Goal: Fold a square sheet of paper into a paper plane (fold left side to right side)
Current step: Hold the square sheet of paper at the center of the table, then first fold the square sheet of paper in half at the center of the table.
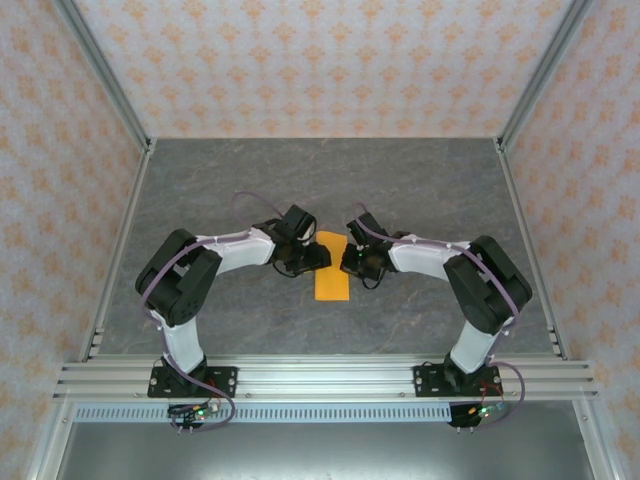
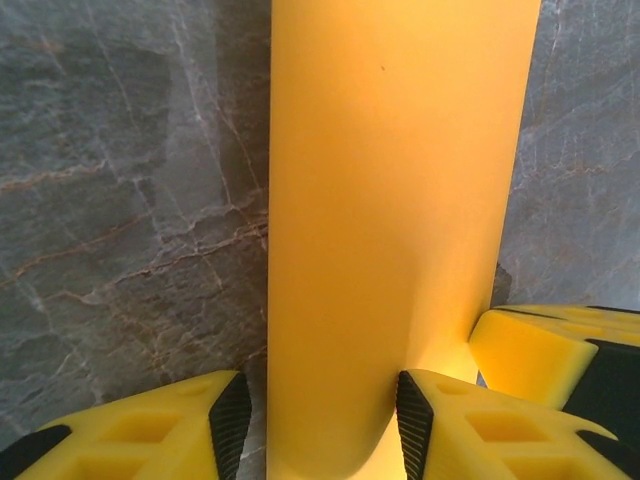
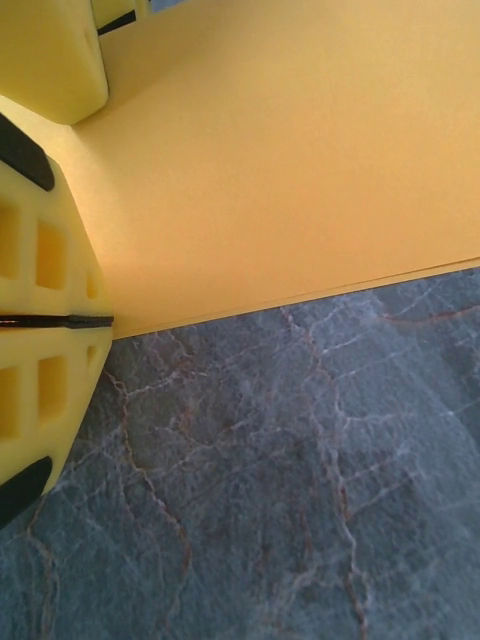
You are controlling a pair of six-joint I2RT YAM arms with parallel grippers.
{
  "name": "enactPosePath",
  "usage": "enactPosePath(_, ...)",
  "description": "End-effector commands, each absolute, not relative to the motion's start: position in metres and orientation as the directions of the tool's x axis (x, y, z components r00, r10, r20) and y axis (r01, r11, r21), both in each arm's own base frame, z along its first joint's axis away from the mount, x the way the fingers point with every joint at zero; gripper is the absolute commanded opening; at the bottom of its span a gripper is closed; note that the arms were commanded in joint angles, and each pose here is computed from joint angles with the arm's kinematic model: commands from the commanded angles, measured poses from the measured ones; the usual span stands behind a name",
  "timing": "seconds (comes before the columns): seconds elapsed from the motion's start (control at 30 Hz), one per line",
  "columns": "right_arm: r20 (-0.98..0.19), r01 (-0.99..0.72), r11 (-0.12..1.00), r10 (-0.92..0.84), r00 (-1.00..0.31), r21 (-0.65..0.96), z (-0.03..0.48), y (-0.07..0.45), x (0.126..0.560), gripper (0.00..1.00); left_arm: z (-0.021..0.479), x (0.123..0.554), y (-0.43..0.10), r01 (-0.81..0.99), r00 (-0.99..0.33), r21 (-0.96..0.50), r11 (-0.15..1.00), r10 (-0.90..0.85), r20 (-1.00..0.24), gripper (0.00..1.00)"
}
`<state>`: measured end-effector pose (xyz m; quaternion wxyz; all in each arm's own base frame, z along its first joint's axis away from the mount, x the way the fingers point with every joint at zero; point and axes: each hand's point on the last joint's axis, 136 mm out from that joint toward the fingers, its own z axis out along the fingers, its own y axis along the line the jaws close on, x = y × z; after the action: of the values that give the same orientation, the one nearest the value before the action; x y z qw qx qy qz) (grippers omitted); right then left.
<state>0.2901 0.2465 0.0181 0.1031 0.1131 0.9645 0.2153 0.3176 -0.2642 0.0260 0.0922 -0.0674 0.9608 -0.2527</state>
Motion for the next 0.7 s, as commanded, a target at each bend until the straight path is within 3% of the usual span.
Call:
enactPosePath(0.0, -0.086, 0.227, 0.93, 0.262, -0.961, 0.291, -0.014, 0.221, 0.267, 0.1, 0.041, 0.315, -0.246, -0.063, -0.967, -0.415, 0.908, -0.159, -0.199, 0.49)
enactPosePath(0.23, -0.074, 0.228, 0.933, 0.257, -0.964, 0.278, -0.018, 0.219, 0.264, 0.1, 0.082, 0.315, -0.246, -0.015, -0.952, -0.457, 0.889, -0.152, -0.265, 0.51)
enactPosePath(0.47, -0.075, 0.226, 0.933, 0.256, -0.964, 0.279, -0.018, 0.22, 0.265, 0.1, 0.089, 0.313, -0.283, 0.037, -0.969, -0.621, 0.783, -0.124, -0.214, 0.3)
enactPosePath(0.67, -0.074, 0.221, 0.935, 0.251, -0.965, 0.277, -0.018, 0.22, 0.265, 0.1, 0.078, 0.312, -0.299, 0.041, -0.98, -0.673, 0.738, -0.102, -0.171, 0.23)
